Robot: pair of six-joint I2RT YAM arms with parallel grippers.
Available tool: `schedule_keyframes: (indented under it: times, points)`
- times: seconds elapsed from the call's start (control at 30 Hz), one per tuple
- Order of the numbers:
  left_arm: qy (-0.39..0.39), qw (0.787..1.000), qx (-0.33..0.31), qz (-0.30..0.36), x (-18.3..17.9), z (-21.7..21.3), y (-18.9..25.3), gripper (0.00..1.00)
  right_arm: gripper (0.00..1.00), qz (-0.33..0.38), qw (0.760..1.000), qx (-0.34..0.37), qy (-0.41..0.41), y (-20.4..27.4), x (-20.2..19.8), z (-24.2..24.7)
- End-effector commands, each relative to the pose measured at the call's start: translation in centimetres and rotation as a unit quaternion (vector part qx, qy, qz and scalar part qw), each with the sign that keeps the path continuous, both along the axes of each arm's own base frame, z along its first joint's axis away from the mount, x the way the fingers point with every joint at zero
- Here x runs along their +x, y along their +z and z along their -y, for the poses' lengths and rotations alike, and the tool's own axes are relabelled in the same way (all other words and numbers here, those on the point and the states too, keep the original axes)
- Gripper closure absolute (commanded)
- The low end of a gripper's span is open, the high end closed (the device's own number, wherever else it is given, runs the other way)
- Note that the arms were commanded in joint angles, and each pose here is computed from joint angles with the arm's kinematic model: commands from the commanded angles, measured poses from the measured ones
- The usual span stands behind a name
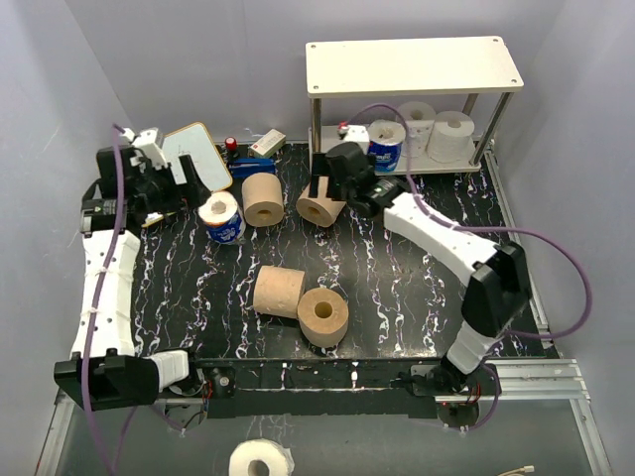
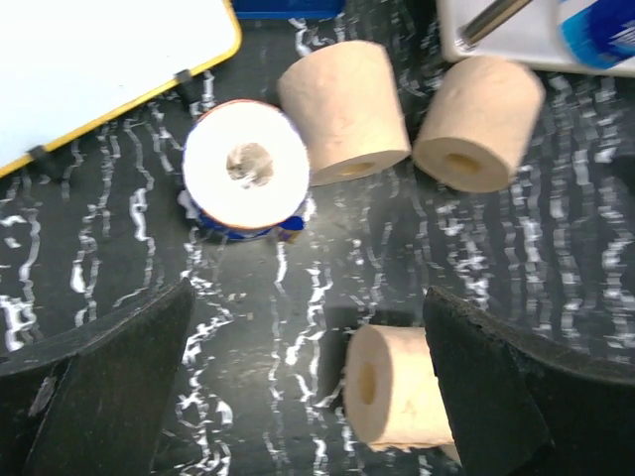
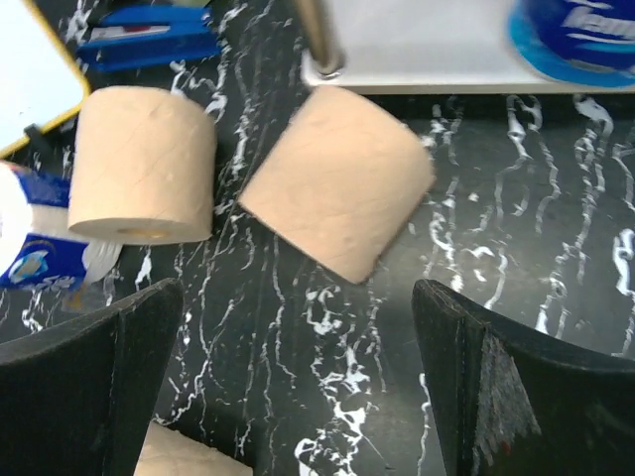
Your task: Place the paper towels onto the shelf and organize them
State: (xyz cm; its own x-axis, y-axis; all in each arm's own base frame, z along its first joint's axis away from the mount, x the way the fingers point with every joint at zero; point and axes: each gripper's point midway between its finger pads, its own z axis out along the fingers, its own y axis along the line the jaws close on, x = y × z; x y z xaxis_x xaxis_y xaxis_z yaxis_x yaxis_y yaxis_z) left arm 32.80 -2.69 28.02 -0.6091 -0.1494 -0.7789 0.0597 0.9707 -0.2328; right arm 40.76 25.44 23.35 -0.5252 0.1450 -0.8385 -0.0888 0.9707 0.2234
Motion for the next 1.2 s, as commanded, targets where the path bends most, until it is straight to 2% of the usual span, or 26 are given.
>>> schedule_keyframes:
  times: [0.0,0.07,0.17,0.23,0.37,0.43,0.67,0.83,1.17]
  points:
    - [-0.055,0.983,-0.173,-0.027,-1.6,2.5,2.5,0.02,0.02,0.037,0.996,-0.017,0.081,3.4,0.2,-6.6]
    - [-0.051,0.969,-0.24,-0.037,-1.4,1.9,2.6,0.02,0.02,0.047,0.994,-0.032,0.094,3.8,0.7,-8.7]
    - [-0.04,0.926,-0.374,-0.042,-1.0,-0.3,2.4,0.02,0.02,0.053,0.992,-0.017,0.115,5.1,2.1,-11.5]
    - [-0.014,0.908,-0.416,-0.04,-0.6,-2.6,1.5,0.02,0.02,0.051,0.991,-0.013,0.125,5.1,2.8,-12.9]
    - [0.021,0.925,-0.377,-0.041,-0.8,-4.9,0.6,0.02,0.02,0.039,0.988,-0.005,0.151,3.5,3.8,-16.2]
    - [0.035,0.927,-0.372,-0.041,-1.1,-5.8,0.2,0.02,0.02,0.035,0.985,0.004,0.169,2.6,3.8,-18.1]
    - [0.083,0.918,-0.386,-0.039,-1.6,-8.9,-0.9,0.02,0.02,0.022,0.981,0.014,0.194,-1.0,3.4,-22.9]
    - [0.088,0.917,-0.387,-0.03,-1.5,-9.1,-1.2,0.02,0.02,0.009,0.979,0.011,0.201,-3.3,2.2,-24.2]
    - [0.085,0.916,-0.392,-0.031,-1.3,-9.2,-2.1,0.02,0.03,0.013,0.98,0.02,0.198,-4.5,1.5,-26.5]
